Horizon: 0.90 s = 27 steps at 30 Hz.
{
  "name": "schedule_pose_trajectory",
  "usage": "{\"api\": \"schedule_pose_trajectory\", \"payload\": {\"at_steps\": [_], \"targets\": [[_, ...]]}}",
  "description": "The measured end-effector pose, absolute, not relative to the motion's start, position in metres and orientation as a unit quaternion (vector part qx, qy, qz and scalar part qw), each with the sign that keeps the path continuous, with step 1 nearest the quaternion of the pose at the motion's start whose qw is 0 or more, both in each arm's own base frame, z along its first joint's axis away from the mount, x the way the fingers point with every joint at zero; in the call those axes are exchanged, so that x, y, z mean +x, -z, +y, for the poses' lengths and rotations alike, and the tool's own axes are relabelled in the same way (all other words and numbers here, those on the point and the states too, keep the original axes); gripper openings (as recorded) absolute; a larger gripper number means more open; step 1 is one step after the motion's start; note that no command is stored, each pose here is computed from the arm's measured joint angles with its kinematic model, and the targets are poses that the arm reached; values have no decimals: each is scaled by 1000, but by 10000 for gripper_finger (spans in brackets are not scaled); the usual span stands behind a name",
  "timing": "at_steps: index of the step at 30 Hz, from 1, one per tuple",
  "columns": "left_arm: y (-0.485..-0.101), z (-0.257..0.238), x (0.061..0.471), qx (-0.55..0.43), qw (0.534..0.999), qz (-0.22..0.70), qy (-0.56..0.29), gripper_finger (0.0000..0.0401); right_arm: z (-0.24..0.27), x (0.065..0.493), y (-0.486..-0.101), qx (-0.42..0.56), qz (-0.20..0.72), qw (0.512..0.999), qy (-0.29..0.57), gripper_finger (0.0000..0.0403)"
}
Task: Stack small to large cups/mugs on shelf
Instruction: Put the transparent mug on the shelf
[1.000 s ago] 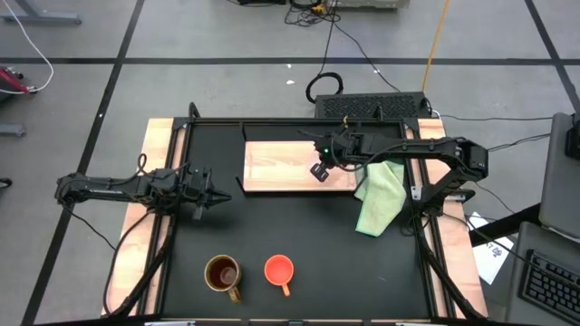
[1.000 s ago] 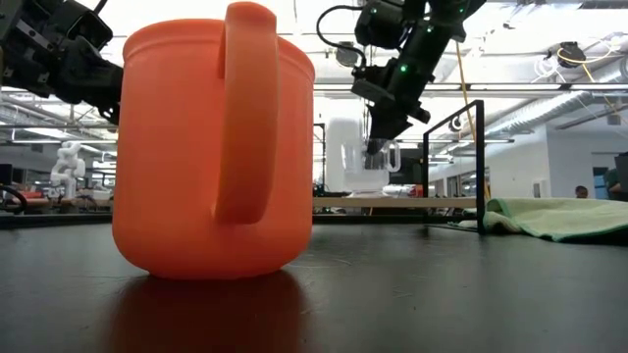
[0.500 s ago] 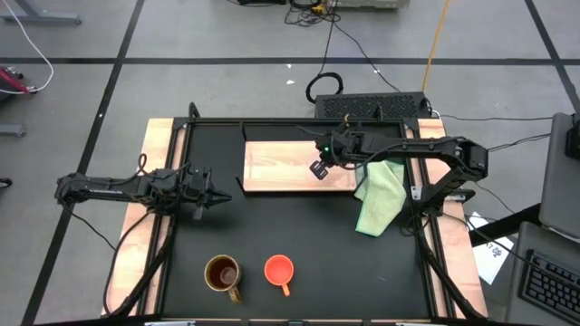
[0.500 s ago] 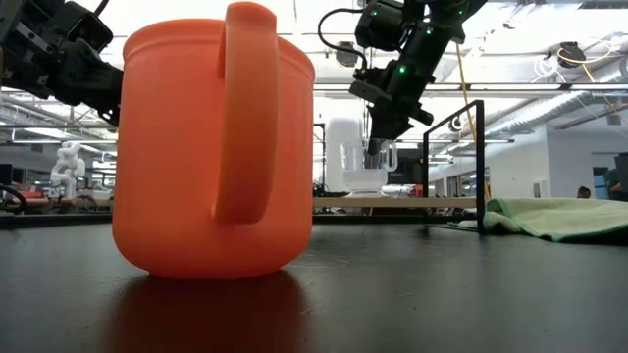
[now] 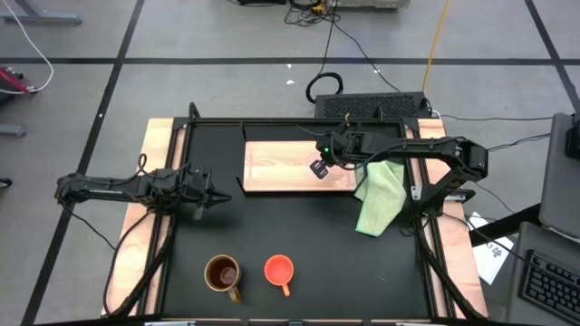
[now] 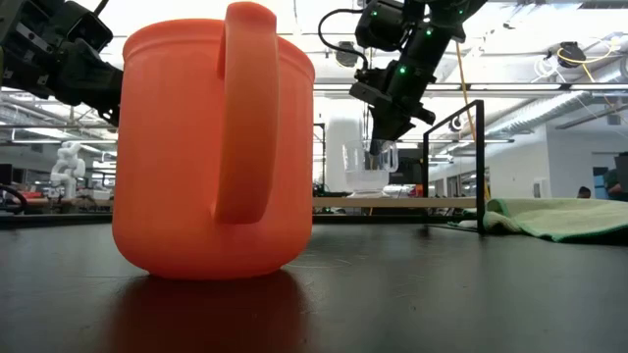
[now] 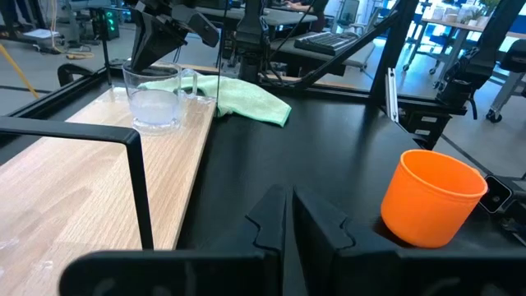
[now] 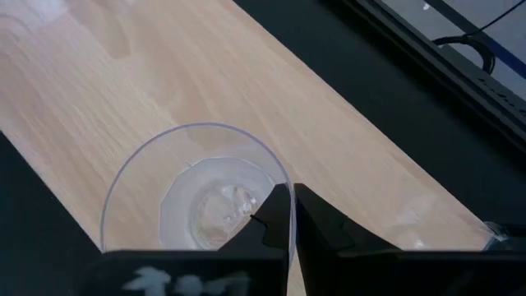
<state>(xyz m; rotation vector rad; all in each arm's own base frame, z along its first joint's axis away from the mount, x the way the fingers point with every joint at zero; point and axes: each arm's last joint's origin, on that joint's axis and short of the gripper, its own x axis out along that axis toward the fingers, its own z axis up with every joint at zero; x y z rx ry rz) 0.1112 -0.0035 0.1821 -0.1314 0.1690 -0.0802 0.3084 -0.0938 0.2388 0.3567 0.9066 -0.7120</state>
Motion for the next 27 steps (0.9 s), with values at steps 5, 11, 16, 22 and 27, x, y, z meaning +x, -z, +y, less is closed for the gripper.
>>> {"api": "schedule_pose_trajectory", "payload": {"at_steps": [5,11,16,22,27], "targets": [[-182,-3,111,-66,993,84,40,26,-91,311,-240,158,423,831,324,7],[-182,-3,111,-66,993,84,40,26,-91,311,-240,156,425,832,322,36],[-182,-3,111,-69,993,84,39,26,-91,311,-240,156,426,832,319,59],[-182,-3,111,-70,993,84,39,26,-90,312,-240,156,425,836,309,81],[-182,-3,111,-70,993,84,39,26,-91,314,-241,153,415,844,302,97]]}}
